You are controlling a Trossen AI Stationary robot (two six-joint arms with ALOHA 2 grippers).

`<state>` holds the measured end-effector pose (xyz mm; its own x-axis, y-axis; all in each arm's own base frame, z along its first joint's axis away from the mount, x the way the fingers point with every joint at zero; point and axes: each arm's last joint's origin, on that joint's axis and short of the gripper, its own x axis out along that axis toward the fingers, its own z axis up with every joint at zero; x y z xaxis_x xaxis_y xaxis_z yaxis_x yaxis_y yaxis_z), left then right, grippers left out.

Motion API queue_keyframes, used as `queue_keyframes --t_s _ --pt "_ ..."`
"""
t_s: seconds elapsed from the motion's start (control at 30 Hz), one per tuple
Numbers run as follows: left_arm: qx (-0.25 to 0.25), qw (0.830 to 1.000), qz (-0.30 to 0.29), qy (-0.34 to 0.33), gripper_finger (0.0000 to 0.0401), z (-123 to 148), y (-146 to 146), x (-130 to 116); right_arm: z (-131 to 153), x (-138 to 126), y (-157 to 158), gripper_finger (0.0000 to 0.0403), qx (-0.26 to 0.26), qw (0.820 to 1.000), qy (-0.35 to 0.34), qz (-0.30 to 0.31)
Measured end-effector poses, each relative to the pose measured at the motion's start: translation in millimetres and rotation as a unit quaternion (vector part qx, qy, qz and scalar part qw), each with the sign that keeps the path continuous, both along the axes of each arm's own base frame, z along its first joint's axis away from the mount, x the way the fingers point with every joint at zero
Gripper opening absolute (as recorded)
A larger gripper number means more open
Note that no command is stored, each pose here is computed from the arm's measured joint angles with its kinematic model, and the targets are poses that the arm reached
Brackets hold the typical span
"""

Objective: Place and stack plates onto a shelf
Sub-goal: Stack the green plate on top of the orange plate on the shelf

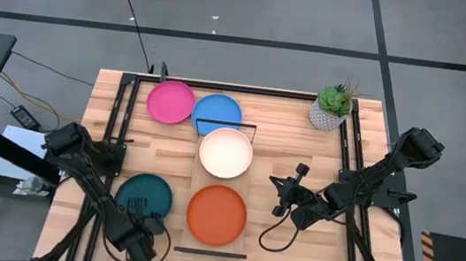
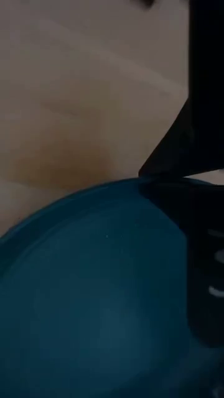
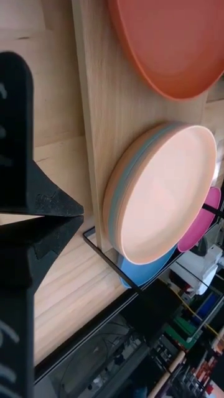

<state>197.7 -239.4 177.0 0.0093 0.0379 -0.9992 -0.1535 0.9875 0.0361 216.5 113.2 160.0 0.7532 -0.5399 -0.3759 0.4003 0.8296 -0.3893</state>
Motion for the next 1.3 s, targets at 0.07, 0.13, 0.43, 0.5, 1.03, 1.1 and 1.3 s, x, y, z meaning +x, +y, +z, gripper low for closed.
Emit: queue_keyframes --t_s 0.07,0.13,0.43,0.5,1.03,1.1,1.3 --pt "0.000 1.000 -0.026 0.007 0.0017 18.9 -3.6 2.6 0.2 0.2 0.1 0.0014 0.001 1.000 -0.001 0.000" --pt "0.010 0.999 -0.045 0.012 0.0016 40.0 -5.4 4.5 0.4 0.5 0.4 0.0014 0.004 1.000 -0.003 0.001" --pt "0.144 0.970 -0.156 -0.119 0.0016 98.8 -2.0 19.3 0.3 1.0 1.1 0.0014 0.017 1.000 -0.004 0.007" --pt "0.164 0.947 -0.235 -0.148 0.0016 99.1 -3.9 27.9 0.3 1.0 1.1 0.0014 0.017 1.000 -0.004 0.007" --pt "0.147 0.848 -0.480 -0.170 0.0016 62.8 23.2 84.7 -0.1 0.5 2.6 0.0014 0.028 1.000 -0.001 0.015" --pt "0.124 0.851 -0.477 -0.183 0.0016 60.3 23.8 88.5 -0.1 0.5 2.6 0.0014 0.028 0.999 -0.001 0.015" --pt "0.107 0.848 -0.473 -0.214 0.0016 62.0 19.4 92.5 -0.1 0.5 2.6 0.0014 0.028 0.999 -0.001 0.015"
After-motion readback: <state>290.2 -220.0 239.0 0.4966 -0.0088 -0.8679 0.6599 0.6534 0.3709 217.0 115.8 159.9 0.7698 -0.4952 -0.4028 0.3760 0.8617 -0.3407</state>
